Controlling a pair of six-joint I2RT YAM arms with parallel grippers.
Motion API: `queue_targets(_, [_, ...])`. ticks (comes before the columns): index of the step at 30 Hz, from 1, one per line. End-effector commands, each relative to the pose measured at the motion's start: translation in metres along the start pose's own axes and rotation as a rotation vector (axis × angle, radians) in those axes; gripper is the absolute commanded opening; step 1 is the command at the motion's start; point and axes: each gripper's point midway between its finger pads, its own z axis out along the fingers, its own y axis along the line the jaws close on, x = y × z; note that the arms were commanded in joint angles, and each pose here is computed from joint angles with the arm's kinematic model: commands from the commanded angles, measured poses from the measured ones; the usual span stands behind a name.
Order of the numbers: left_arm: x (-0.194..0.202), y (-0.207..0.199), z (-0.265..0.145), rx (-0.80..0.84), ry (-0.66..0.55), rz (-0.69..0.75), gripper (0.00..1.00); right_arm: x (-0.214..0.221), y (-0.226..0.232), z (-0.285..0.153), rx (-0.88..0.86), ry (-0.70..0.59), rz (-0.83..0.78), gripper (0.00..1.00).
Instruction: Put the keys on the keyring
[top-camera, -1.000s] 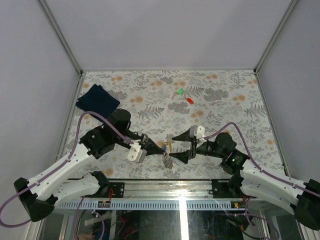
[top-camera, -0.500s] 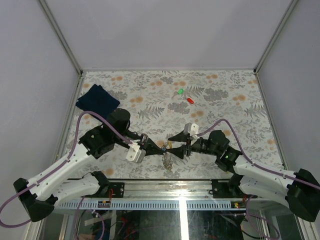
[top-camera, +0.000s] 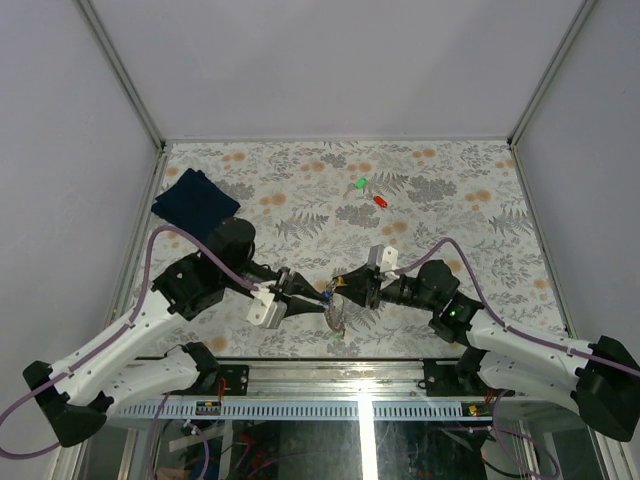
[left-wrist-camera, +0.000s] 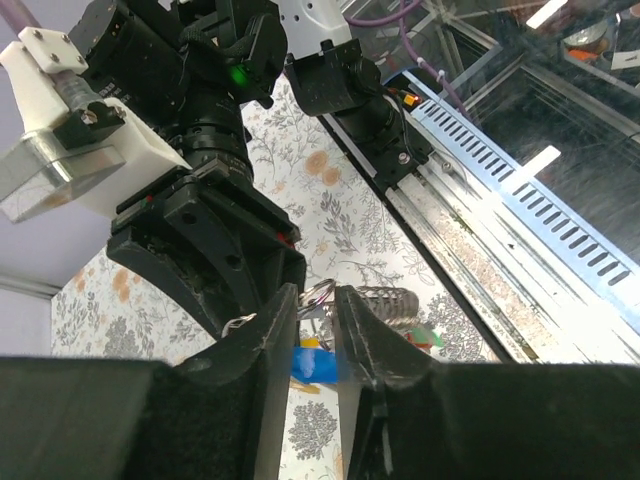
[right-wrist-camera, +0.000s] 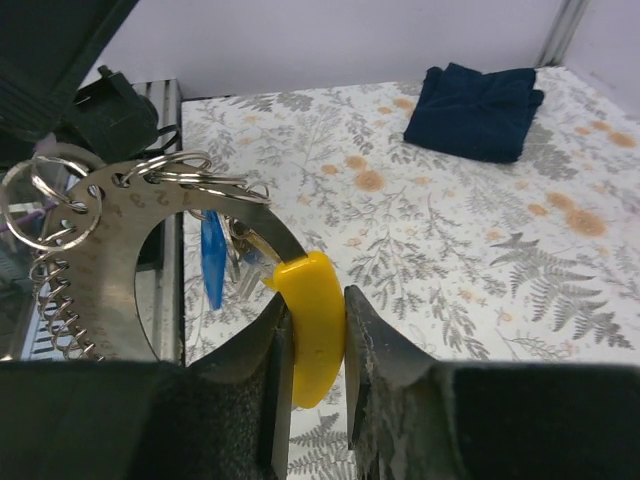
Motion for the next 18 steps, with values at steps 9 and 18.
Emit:
queue_targets(9, [-0.036, 0.008, -0.008, -0.062, -0.064, 0.045, 0.34, -0.093, -0.026, -0.019, 0.155, -0.127, -0.333, 0.01])
queue_targets(18, [-0.046, 0.037, -0.018, -0.285, -0.087, -0.194, 0.53, -0.105, -0.030, -0.039, 0.145, -0.024, -0.693, 0.02])
